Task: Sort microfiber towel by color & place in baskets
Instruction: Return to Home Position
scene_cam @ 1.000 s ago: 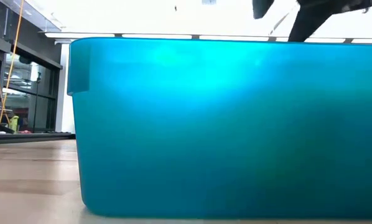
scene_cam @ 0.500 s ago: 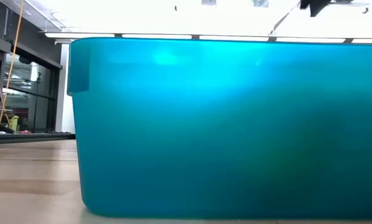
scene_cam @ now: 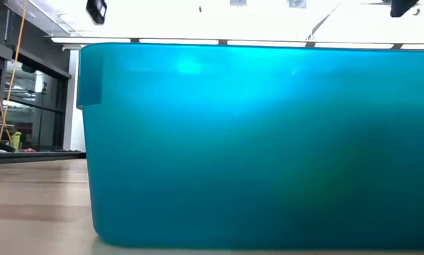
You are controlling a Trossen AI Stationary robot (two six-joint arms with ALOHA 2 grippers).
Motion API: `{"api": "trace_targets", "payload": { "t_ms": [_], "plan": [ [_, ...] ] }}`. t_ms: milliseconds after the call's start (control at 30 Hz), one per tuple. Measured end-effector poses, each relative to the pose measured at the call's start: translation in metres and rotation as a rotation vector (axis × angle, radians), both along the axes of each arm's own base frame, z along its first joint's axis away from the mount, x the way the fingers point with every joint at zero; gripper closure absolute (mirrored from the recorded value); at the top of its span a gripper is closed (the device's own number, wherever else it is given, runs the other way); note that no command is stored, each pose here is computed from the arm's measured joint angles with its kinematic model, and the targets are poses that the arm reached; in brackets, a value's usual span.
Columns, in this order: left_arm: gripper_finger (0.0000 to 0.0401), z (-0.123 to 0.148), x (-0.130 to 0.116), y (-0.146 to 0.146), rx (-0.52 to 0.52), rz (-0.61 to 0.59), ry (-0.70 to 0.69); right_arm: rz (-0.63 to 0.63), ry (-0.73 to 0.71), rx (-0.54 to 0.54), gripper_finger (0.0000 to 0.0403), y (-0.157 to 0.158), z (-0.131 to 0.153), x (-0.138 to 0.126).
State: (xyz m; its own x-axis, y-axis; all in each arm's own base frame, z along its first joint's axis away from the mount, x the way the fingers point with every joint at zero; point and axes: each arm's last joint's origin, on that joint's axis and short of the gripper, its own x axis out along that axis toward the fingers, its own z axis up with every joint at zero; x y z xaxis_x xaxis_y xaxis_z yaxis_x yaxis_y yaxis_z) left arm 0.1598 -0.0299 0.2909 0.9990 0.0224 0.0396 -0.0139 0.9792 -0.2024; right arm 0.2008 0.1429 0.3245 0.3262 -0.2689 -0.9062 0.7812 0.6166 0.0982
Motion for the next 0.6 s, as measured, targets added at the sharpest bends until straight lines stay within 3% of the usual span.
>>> {"api": "trace_targets", "payload": {
  "t_ms": [100,267,433,600],
  "plan": [
    [0.0391,-0.033,-0.01,0.004,-0.068,0.01,-0.035,0.036,-0.054,-0.023,0.0395,-0.001,0.008,-0.007],
    [0.0399,-0.077,-0.024,0.008,-0.115,0.047,-0.084,0.121,0.006,0.0,0.04,-0.002,0.008,-0.01],
    [0.04,-0.103,-0.036,0.012,-0.151,0.092,-0.143,0.126,-0.03,-0.043,0.0402,-0.001,0.009,-0.009],
    [0.0401,-0.114,-0.037,0.014,-0.128,0.13,-0.049,0.185,-0.049,-0.086,0.0402,0.004,0.01,-0.013]
  ]
}}
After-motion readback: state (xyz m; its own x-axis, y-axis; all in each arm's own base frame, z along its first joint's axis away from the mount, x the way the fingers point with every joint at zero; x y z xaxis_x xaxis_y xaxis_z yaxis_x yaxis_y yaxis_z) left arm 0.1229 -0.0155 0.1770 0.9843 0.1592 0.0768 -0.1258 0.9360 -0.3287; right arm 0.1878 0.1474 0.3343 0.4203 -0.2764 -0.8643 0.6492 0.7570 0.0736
